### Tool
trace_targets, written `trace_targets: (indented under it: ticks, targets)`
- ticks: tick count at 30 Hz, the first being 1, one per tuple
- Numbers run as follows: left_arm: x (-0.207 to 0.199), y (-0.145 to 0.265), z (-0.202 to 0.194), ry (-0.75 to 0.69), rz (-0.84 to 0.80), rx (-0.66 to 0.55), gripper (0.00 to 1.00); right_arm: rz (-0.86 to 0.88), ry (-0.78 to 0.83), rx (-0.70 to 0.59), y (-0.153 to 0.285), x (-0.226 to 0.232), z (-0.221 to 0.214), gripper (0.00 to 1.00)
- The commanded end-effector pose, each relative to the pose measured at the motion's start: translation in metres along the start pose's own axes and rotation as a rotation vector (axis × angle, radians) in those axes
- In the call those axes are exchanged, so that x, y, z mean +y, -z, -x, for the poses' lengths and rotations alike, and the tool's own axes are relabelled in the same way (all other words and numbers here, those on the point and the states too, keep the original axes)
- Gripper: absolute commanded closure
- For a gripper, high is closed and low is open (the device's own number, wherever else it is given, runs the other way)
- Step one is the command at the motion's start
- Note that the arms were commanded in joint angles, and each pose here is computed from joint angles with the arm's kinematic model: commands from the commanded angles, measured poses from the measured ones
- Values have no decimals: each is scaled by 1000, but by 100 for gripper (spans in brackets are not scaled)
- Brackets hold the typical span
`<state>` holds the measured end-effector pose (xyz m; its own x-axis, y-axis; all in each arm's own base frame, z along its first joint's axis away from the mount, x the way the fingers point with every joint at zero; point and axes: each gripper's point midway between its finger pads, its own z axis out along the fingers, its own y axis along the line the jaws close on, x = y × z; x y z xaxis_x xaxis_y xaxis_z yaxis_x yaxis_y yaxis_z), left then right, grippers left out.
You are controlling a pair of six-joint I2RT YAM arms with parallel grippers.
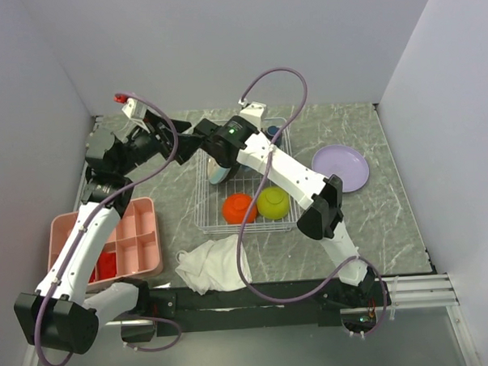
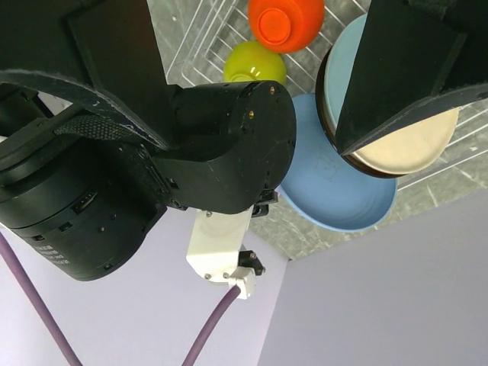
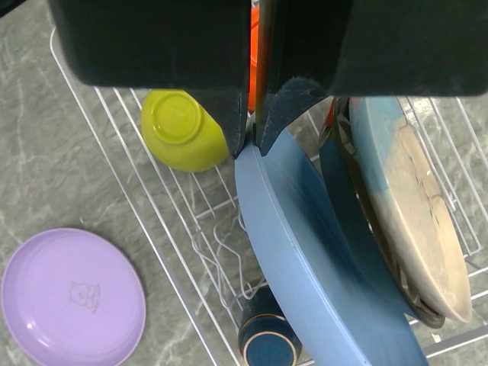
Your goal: Load the mixed dishes into the dish rack
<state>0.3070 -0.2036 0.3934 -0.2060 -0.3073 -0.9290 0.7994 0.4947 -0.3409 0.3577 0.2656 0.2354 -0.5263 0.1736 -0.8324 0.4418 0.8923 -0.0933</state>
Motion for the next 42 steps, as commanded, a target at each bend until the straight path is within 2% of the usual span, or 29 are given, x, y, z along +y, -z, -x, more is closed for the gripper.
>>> trace_targets:
  ticks: [1, 5, 8, 11, 13, 19, 23, 33, 38, 42]
  targets:
    - [16, -13, -5, 2, 71, -18, 7, 249, -64, 80, 73, 88, -86, 100]
    - [17, -9, -11, 5, 82, -13, 7, 282, -52, 104, 89, 89, -95, 100]
    - [17, -7, -15, 14, 88, -8, 7, 354, -16, 51, 118, 95, -94, 100]
    - [15, -8, -13, 23, 79, -13, 7, 357, -28, -32, 124, 99, -89, 100]
    - [16, -9, -9, 16, 83, -21, 7, 334, -56, -71, 115, 97, -76, 100]
    - [12, -8, 0, -9, 82, -33, 7, 243, -44, -58, 81, 83, -76, 100]
    - [11, -4, 1, -34, 97, -26, 7, 226, -68, -120, 73, 83, -58, 100]
    - [13, -5, -1, -19, 93, -36, 7, 92, -6, -178, 24, 49, -31, 100]
    - [14, -5, -3, -13, 94, -33, 7, 89, 24, -165, 21, 51, -38, 100]
    - [15, -6, -2, -17, 95, -32, 7, 95, -19, -195, 26, 49, -24, 100]
